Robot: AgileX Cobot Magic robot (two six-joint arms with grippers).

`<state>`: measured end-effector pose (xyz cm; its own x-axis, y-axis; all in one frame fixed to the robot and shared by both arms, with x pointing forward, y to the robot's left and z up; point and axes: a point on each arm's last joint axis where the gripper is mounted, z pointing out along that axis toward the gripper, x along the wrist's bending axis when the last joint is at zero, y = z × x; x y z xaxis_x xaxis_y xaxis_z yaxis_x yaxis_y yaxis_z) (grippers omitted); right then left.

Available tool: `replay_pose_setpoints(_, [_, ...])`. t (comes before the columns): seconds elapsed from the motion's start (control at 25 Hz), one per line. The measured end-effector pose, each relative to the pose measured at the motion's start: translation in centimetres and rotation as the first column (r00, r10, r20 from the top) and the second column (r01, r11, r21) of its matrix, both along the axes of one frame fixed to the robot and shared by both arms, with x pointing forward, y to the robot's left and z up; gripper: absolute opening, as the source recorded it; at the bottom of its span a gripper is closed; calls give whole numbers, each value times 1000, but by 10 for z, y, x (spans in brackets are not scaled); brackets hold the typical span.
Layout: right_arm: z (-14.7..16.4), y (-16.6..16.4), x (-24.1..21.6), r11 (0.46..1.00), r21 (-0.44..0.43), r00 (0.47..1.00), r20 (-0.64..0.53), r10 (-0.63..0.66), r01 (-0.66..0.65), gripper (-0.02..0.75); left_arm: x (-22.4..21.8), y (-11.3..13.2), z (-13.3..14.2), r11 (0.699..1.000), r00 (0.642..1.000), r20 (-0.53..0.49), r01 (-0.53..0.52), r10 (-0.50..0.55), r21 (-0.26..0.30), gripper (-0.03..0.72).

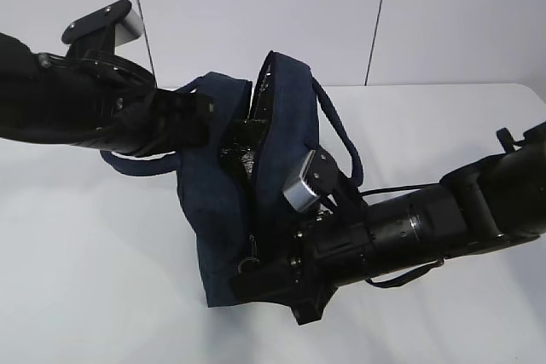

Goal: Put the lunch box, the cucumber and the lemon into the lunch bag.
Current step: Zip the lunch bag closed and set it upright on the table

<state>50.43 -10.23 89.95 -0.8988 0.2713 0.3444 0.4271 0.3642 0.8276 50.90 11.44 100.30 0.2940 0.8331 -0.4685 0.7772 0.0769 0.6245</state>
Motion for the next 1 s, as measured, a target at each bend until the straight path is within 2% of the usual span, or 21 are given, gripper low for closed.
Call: replay_pose_setpoints(1.0, [0,-7,5,1000,2,1000,-10,-28,28,240,0,0,0,1000,1000,-1,1,-1,0,-3])
